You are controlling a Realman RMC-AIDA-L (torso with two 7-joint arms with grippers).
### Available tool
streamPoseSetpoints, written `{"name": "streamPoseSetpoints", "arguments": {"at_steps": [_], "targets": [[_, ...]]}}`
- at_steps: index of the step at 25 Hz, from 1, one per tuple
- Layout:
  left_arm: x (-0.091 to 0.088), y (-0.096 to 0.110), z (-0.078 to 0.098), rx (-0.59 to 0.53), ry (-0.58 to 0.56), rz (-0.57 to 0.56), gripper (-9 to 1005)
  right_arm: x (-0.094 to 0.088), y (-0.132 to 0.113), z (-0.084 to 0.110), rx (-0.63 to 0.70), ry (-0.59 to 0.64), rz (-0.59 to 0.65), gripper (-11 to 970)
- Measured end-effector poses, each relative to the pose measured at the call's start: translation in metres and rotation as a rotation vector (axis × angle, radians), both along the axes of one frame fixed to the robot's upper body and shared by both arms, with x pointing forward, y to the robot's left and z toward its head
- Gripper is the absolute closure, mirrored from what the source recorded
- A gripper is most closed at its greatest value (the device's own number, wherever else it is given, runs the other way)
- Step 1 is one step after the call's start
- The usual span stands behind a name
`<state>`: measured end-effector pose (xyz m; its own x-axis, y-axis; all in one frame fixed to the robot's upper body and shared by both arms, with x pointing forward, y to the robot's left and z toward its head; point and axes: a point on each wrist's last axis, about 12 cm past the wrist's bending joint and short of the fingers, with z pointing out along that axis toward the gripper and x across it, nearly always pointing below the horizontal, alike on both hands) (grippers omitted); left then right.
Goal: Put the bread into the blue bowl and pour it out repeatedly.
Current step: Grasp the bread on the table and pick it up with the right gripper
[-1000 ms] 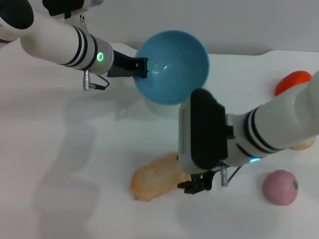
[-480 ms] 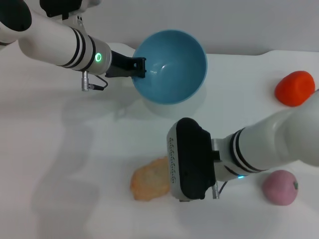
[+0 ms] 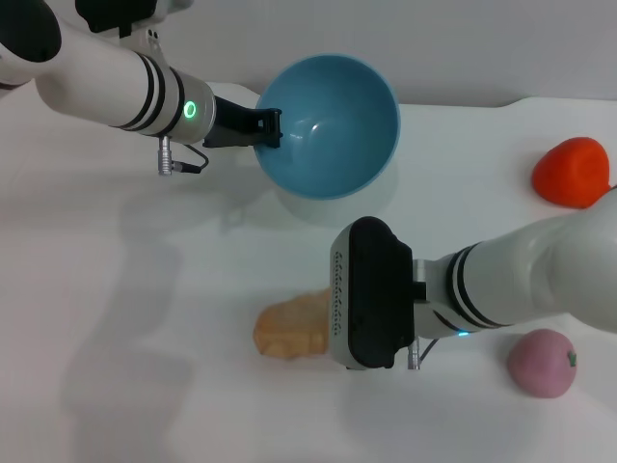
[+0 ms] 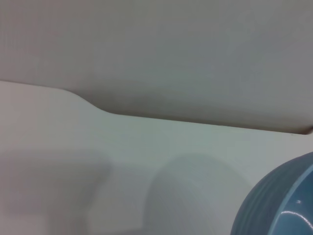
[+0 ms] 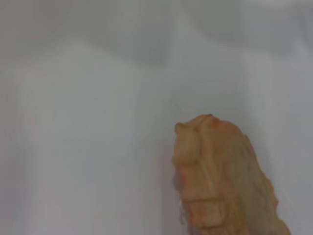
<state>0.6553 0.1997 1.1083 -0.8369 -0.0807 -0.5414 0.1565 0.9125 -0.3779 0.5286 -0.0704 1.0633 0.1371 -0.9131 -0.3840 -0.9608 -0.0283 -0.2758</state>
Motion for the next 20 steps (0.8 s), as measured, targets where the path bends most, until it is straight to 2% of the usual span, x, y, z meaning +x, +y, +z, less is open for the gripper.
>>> {"name": "streamPoseSetpoints", "arguments": {"at_steps": [3,11,15,20], "targets": [[0.000,0.000,0.000,0.000,-0.001,0.001,997,0.001,0.000,-0.001,0.002,-0.005,-0.003,328],[0.000,0.000,0.000,0.000,-0.002,0.001,997,0.006,-0.006,0.003,0.049,-0.013,-0.057,501],[0.000,0.000,0.000,0.000,-0.001,0.001,997,0.016,-0.017,0.017,0.149,0.004,-0.172,571],[0.000,0.000,0.000,0.000,-0.001,0.002,997,0.020,-0.041,0.038,0.319,0.133,-0.331,617]]}}
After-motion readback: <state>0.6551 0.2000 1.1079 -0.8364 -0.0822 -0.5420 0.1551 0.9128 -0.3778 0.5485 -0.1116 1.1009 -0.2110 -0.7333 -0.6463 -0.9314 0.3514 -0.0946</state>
